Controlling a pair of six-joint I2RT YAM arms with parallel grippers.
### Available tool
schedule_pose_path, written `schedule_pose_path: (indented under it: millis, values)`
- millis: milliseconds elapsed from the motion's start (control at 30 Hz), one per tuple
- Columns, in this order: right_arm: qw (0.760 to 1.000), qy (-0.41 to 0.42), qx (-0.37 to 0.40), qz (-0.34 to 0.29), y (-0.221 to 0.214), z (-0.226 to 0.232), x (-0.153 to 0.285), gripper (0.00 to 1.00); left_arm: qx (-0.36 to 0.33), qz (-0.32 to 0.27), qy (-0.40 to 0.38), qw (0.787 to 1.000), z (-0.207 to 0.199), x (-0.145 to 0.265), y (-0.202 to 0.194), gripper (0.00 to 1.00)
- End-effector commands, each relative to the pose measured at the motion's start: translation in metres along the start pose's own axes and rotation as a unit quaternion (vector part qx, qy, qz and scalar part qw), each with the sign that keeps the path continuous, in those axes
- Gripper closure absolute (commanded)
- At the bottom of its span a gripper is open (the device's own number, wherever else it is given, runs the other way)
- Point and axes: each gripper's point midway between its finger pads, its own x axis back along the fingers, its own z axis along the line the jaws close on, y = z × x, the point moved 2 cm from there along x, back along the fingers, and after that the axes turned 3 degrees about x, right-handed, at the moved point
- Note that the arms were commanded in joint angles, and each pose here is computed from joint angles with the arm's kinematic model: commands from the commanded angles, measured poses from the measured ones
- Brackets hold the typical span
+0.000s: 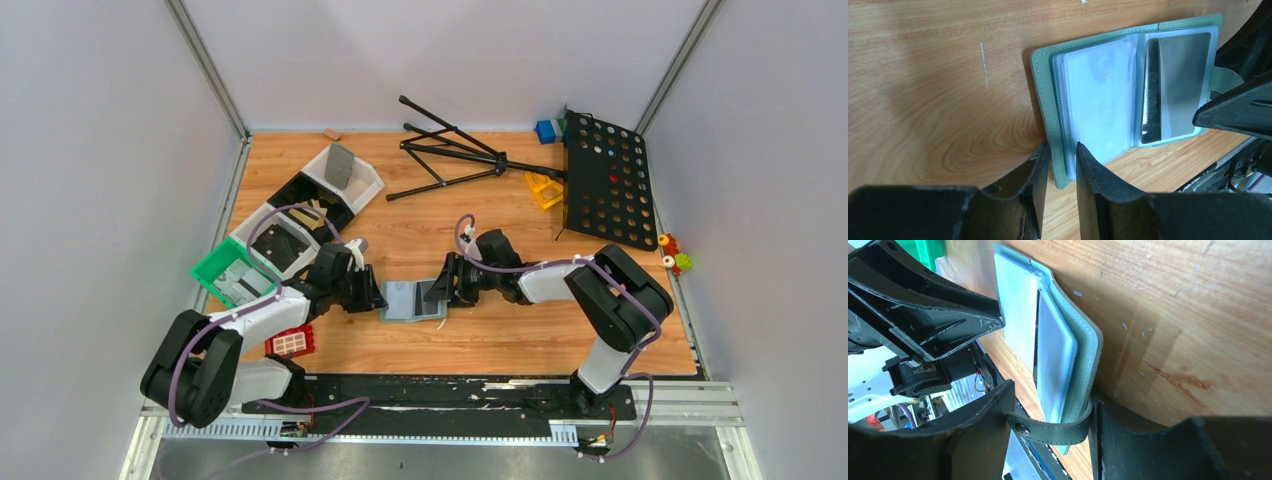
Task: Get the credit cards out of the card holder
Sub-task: Remove the credit card from the card holder.
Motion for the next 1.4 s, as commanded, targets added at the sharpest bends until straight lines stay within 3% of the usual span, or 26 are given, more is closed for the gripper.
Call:
schedule_pose_path:
  millis: [0,167,400,667,833,1033,1367]
  values:
    - [1.000,0.010,0.000,0.009,-0.002,0.002,-0.005,0.53,0.011,0.039,0.029,0.999,0.014,0.001,-0.024,0.66]
    - [1.000,0.017,0.000,0.006,0.000,0.006,-0.004,0.67,0.008,0.038,0.028,0.999,0.013,0.003,-0.023,0.66]
    - [0.999,0.039,0.012,0.003,0.001,0.010,-0.001,1.00,-0.001,0.015,0.004,1.000,-0.001,0.015,-0.012,0.61]
    - [0.992,0.121,0.041,-0.020,0.008,0.031,0.019,1.00,-0.022,-0.044,-0.073,0.996,-0.041,0.058,0.007,0.50]
    - [0.983,0.169,0.066,-0.029,0.010,0.055,0.031,1.00,-0.022,-0.044,-0.210,0.976,-0.088,0.075,0.009,0.60]
    - [0.971,0.220,0.086,-0.035,0.011,0.081,0.047,1.00,-0.022,-0.005,-0.263,0.965,-0.108,0.070,0.001,0.63]
    - [0.963,0.251,0.099,-0.031,0.008,0.099,0.060,1.00,-0.009,-0.008,-0.308,0.951,-0.123,0.075,0.006,0.64]
